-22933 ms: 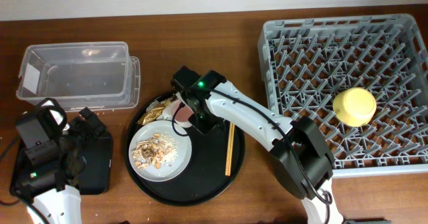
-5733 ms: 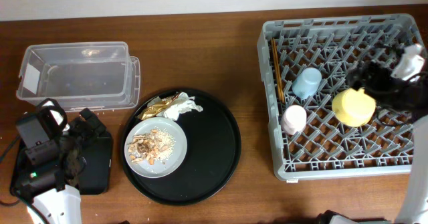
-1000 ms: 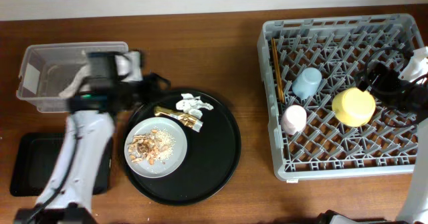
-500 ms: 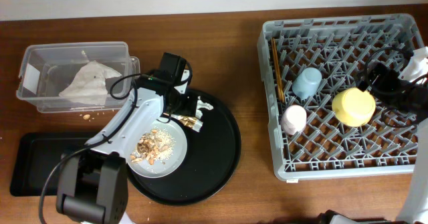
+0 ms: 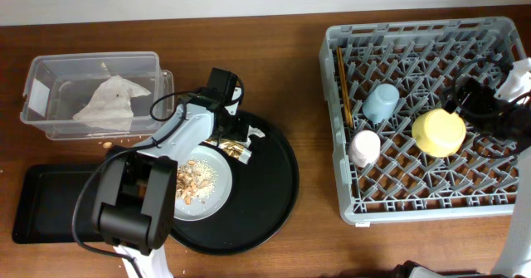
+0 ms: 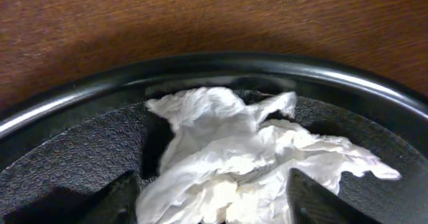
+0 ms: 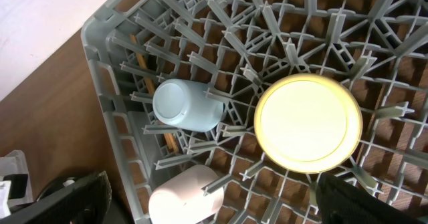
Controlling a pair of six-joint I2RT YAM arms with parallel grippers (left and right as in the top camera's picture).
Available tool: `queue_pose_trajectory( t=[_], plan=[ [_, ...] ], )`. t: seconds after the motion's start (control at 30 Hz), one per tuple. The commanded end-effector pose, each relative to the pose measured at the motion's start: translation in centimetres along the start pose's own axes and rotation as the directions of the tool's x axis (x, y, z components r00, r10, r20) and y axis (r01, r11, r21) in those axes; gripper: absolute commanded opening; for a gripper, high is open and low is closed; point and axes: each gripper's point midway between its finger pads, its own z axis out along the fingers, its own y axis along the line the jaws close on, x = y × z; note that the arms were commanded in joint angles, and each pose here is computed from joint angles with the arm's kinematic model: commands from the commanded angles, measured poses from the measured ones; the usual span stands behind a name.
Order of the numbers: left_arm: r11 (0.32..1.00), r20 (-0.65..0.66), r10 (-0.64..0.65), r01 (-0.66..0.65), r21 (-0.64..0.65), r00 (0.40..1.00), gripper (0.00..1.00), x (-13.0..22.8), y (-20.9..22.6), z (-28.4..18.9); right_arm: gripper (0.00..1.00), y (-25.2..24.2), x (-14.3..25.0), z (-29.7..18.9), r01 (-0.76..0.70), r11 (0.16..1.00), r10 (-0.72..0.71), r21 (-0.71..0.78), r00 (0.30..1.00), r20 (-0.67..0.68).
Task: Sort waste into correct bins and load items into the dishwasher rack
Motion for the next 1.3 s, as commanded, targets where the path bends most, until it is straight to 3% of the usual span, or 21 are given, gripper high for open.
queue_pose_trajectory(
  t=[0.0, 0.1, 0.13, 0.17, 0.33, 0.43, 0.53, 0.63, 0.73, 0.77, 0.8, 0.9, 1.03, 1.07, 1.1, 1.13, 1.17, 1.27],
  plan=[
    [0.999, -0.002, 0.03, -0.03, 0.011, 1.0, 0.53, -0.1, -1.2, 0.2, 0.99, -0.2, -0.3, -0.2, -0.008, 1.0, 0.008, 0.01, 1.0, 0.01],
    [0.999, 0.005, 0.042, -0.042, -0.015, 0.999, 0.27, -0.2, -1.2, 0.2, 0.99, -0.2, -0.3, -0.2, -0.008, 1.0, 0.008, 0.01, 1.0, 0.01],
    [0.999, 0.001, 0.041, -0.041, -0.03, 0.999, 0.06, -0.1, -1.0, 0.1, 0.99, -0.2, -0.3, -0.2, -0.008, 1.0, 0.008, 0.01, 1.0, 0.01],
    [0.999, -0.006, 0.041, -0.041, -0.03, 0.999, 0.01, 0.1, -1.0, -0.1, 0.99, -0.2, -0.3, -0.2, -0.008, 1.0, 0.008, 0.011, 1.0, 0.01],
    [1.0, 0.042, 0.0, 0.001, -0.024, 0.999, 0.01, -1.5, -1.3, -5.4, 0.99, -0.2, -0.3, -0.2, -0.008, 1.0, 0.008, 0.01, 1.0, 0.01],
    [0.993, 0.164, -0.111, 0.117, -0.025, 0.98, 0.01, -3.2, -1.1, -9.9, 0.99, -0.2, -0.3, -0.2, -0.008, 1.0, 0.008, 0.01, 1.0, 0.01],
    [0.965, 0.309, -0.184, 0.231, -0.124, 0.933, 0.01, -4.5, 1.4, -14.1, 0.99, -0.2, -0.3, -0.2, -0.008, 1.0, 0.008, 0.01, 1.0, 0.01],
    [0.907, 0.465, -0.243, 0.37, -0.203, 0.851, 0.01, -6.1, 5.0, -17.6, 0.99, -0.2, -0.3, -0.2, -0.008, 1.0, 0.008, 0.01, 1.0, 0.01],
    [0.866, 0.565, -0.287, 0.461, -0.192, 0.774, 0.01, -8.0, 8.5, -19.2, 0.99, -0.2, -0.3, -0.2, -0.008, 1.0, 0.008, 0.01, 1.0, 0.01],
    [0.83, 0.626, -0.324, 0.531, -0.172, 0.709, 0.01, -9.0, 11.8, -20.4, 0.99, -0.2, -0.3, -0.2, -0.008, 1.0, 0.008, 0.01, 1.0, 0.01],
    [0.81, 0.647, -0.34, 0.562, -0.168, 0.683, 0.01, -9.2, 13.4, -20.8, 0.99, -0.2, -0.3, -0.2, -0.008, 1.0, 0.008, 0.01, 1.0, 0.01],
    [0.715, 0.683, -0.414, 0.679, -0.165, 0.602, 0.01, -8.0, 19.3, -21.9, 0.99, -0.2, -0.3, -0.2, -0.008, 1.0, 0.008, 0.01, 1.0, 0.01],
    [0.621, 0.696, -0.462, 0.76, -0.19, 0.551, 0.01, -6.0, 24.9, -22.0, 0.99, -0.2, -0.3, -0.2, -0.008, 1.0, 0.008, 0.01, 1.0, 0.01],
    [0.613, 0.695, -0.465, 0.766, -0.193, 0.548, 0.03, -5.9, 25.4, -21.8, 0.99, -0.2, -0.3, -0.2, -0.008, 1.0, 0.008, 0.01, 1.0, 0.01],
    [0.608, 0.691, -0.47, 0.769, -0.198, 0.549, 0.17, -5.9, 25.8, -21.2, 0.99, -0.2, -0.3, -0.2, -0.008, 1.0, 0.008, 0.01, 1.0, 0.01],
    [0.607, 0.684, -0.473, 0.769, -0.204, 0.555, 0.64, -5.9, 25.9, -20.7, 0.99, -0.2, -0.3, -0.2, -0.008, 1.0, 0.008, 0.01, 1.0, 0.01],
    [0.606, 0.676, -0.477, 0.767, -0.21, 0.562, 0.84, -5.8, 25.9, -20.2, 0.99, -0.2, -0.3, -0.2, -0.008, 1.0, 0.008, 0.01, 1.0, 0.01],
    [0.605, 0.66, -0.484, 0.765, -0.222, 0.574, 0.87, -5.4, 25.9, -19.7, 0.99, -0.2, -0.3, -0.2, -0.008, 1.0, 0.008, 0.01, 1.0, 0.01]
  ],
)
